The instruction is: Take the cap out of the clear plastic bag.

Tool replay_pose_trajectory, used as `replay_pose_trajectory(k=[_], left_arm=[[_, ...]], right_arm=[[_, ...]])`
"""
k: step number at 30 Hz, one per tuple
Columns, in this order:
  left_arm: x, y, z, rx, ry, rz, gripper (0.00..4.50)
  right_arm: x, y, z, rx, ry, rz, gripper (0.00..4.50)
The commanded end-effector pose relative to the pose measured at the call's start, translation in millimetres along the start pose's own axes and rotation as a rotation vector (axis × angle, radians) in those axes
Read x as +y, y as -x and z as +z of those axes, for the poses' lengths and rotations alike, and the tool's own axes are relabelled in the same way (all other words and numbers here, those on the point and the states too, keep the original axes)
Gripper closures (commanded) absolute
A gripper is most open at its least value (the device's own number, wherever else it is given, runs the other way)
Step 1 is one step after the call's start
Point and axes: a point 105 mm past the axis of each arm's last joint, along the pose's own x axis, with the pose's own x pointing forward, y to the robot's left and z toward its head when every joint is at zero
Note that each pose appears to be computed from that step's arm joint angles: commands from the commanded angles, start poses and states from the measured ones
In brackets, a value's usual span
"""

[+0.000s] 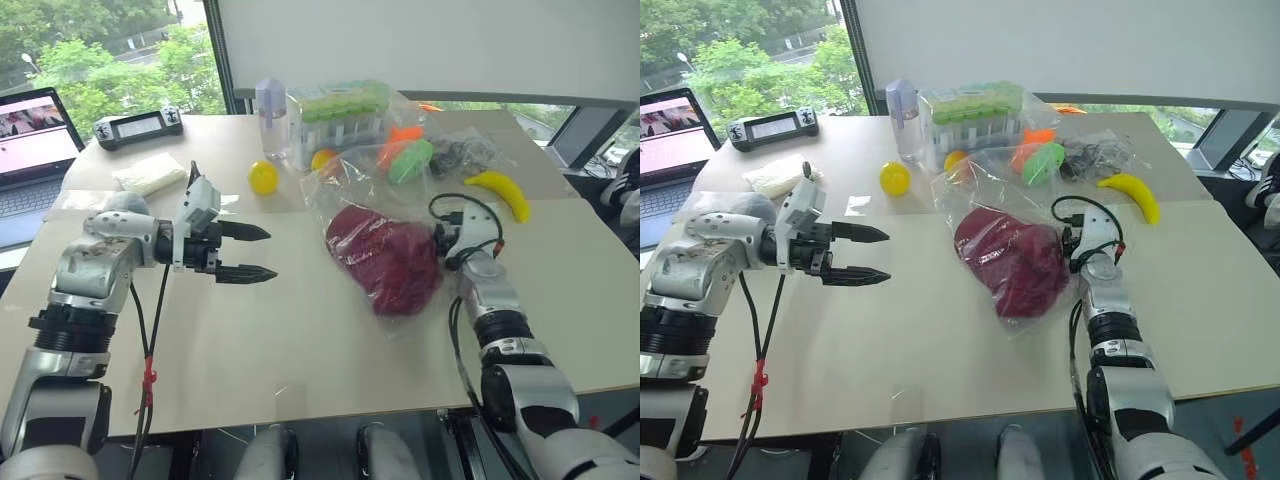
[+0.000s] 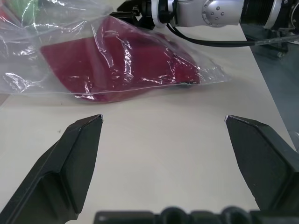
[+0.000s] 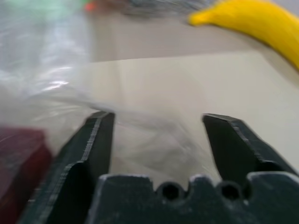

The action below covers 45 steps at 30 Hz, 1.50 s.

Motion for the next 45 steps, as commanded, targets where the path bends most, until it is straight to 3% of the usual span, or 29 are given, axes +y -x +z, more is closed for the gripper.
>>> replay_pose_trajectory(k=[1,4,10,13,19,23,29,33,37,41,45], left_arm=[[-3,-1,11,-0.018,-0.051,-0.003,0.0],[-4,-3,11,-0.026,-0.05,-0.007,0.0],[-9,-17,16,-0.061,-0.056,-0.041,0.0],[-9,-23,18,-0.07,-0.059,-0.059,0.0],[-6,-32,19,-0.084,-0.062,-0.075,0.0],[-5,-39,23,-0.093,-0.085,-0.08,0.0],[-3,-36,24,-0.096,-0.095,-0.07,0.0],[-1,-33,24,-0.097,-0.099,-0.054,0.0],[1,-33,25,-0.099,-0.103,-0.041,0.0],[1,-34,23,-0.079,-0.119,-0.039,0.0],[-1,-39,16,-0.026,-0.16,-0.051,0.0]], right_arm=[[-12,-2,19,-0.058,-0.008,-0.039,0.01],[-40,1,19,-0.048,0.123,-0.063,0.01],[-135,29,10,0.012,0.276,-0.242,0.01],[-147,52,9,0.044,0.362,-0.16,0.01],[-99,80,5,0.074,0.51,0.138,0.01],[-40,85,-19,0.129,0.616,0.345,0.01],[36,98,-31,0.114,0.629,0.618,0.01],[68,100,-29,0.087,0.609,0.711,0.01],[119,106,-25,0.038,0.563,0.824,0.01],[143,105,-19,0.008,0.517,0.846,0.01],[136,109,-22,0.032,0.536,0.858,0.01]])
